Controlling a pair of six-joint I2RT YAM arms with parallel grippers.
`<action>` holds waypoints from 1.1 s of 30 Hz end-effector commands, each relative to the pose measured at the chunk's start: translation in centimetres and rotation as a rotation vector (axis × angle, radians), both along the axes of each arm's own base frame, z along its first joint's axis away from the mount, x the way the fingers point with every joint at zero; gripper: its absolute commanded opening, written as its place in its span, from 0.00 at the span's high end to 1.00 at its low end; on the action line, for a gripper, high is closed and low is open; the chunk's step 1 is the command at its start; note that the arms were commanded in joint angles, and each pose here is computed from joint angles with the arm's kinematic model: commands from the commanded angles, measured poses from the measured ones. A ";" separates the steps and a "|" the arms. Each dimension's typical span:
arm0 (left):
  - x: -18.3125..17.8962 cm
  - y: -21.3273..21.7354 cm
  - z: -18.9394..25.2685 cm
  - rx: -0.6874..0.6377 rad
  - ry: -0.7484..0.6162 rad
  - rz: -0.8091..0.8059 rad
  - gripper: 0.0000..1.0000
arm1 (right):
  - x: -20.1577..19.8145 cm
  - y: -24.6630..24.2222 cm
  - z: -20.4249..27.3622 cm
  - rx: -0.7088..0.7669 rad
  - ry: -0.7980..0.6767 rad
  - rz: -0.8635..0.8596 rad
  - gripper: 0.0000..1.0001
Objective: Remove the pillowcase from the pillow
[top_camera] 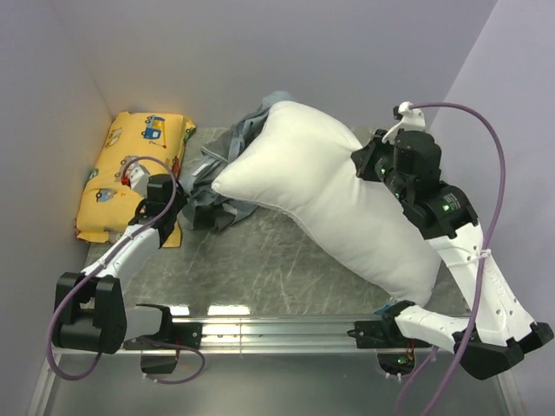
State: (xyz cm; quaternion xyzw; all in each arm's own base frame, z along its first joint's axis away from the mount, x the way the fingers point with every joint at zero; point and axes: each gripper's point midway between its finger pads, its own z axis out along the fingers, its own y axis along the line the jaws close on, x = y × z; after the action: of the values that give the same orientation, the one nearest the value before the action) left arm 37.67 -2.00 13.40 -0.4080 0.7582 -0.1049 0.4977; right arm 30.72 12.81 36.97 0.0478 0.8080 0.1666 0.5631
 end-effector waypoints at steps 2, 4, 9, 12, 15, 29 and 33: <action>1.3 0.1 2.0 -0.046 -0.049 -0.011 0.99 | -1.9 -0.2 13.8 0.201 -0.367 0.031 1.00; 1.8 -0.1 2.0 -0.053 -0.050 -0.015 0.99 | -2.5 -0.1 14.9 0.226 -0.389 0.052 1.00; 3.1 -0.3 0.6 -0.053 -0.010 -0.024 1.00 | -4.3 0.6 16.4 0.261 -0.426 0.128 1.00; 3.7 -0.6 0.0 -0.060 0.003 -0.033 1.00 | -4.8 0.9 17.1 0.277 -0.439 0.155 1.00; 4.3 -1.0 -0.5 -0.070 0.014 -0.051 0.99 | -5.9 2.1 18.0 0.307 -0.455 0.242 1.00; 5.9 -4.6 7.1 -0.142 -0.268 -0.234 1.00 | -7.6 9.5 15.1 0.413 -0.325 0.664 1.00; 6.2 -4.2 7.1 -0.119 -0.247 -0.219 1.00 | -9.0 9.8 15.9 0.425 -0.339 0.727 1.00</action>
State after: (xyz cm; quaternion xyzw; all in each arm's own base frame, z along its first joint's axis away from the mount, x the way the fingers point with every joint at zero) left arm 42.75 -5.84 16.74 -0.3561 0.7480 -0.2302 0.5106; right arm 25.01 22.20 43.67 -0.0932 0.7429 0.4438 0.4924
